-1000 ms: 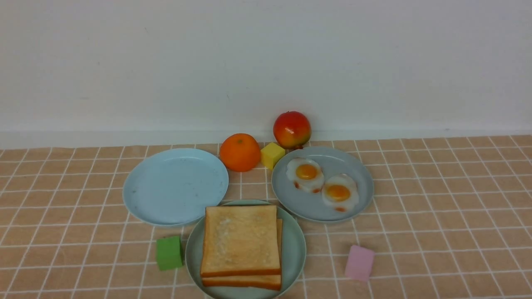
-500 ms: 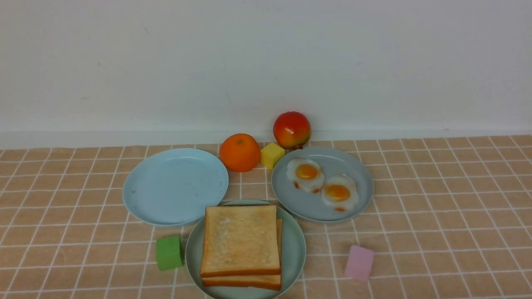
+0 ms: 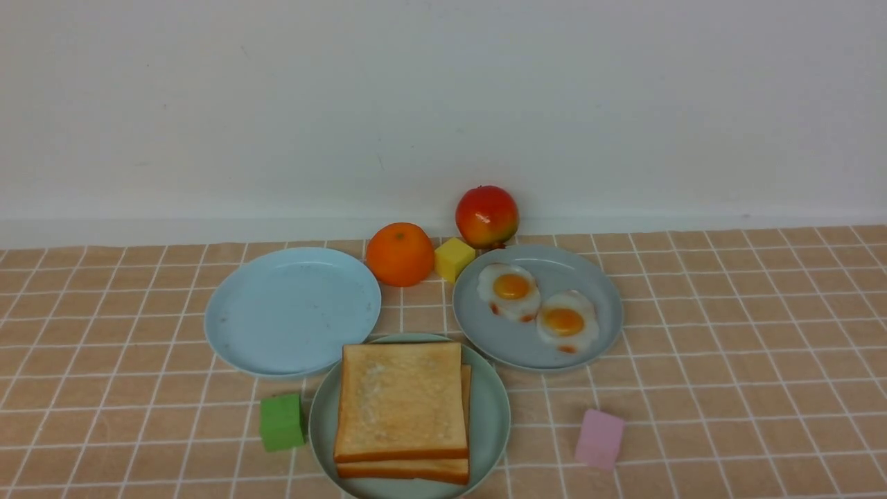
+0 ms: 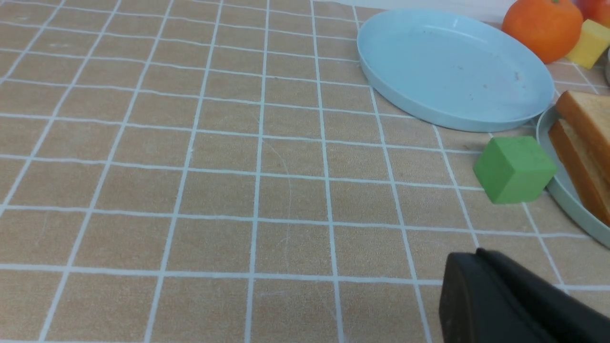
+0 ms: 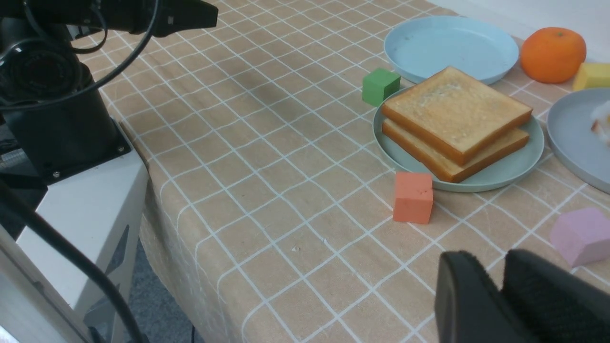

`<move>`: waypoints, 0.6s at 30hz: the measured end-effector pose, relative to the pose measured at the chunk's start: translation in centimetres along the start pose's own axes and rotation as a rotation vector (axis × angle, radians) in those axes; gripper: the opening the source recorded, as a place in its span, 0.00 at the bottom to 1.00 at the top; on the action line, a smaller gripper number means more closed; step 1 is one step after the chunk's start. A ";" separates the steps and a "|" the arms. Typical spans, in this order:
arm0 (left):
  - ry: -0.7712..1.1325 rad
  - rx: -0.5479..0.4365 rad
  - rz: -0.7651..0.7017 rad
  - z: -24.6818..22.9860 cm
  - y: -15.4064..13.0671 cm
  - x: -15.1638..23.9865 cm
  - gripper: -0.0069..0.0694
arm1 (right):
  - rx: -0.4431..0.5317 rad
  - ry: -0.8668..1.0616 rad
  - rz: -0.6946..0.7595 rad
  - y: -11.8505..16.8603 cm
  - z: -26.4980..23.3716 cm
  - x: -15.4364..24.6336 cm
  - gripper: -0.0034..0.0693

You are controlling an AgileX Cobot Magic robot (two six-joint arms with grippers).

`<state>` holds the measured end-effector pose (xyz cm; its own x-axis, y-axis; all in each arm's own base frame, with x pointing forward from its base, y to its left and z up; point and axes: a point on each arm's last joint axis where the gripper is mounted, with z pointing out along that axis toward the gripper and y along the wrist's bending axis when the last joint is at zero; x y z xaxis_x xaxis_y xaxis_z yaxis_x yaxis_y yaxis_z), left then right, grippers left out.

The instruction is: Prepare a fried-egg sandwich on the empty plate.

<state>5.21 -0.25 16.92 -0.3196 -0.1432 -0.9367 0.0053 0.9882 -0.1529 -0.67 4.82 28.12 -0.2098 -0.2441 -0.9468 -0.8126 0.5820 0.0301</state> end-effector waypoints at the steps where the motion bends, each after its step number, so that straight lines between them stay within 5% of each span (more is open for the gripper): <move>1: 0.000 0.000 0.000 0.0 0.0 0.0 0.09 | 0.000 0.000 0.000 0.0 0.0 0.0 0.25; 18: 0.000 0.000 0.000 0.0 0.0 0.0 0.10 | 0.017 0.003 0.002 0.0 0.0 0.0 0.28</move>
<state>5.21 -0.25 16.92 -0.3196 -0.1432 -0.9367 0.0053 0.9882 -0.1529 -0.63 4.81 28.08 -0.2134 -0.2449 -0.9458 -0.8028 0.5957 0.0269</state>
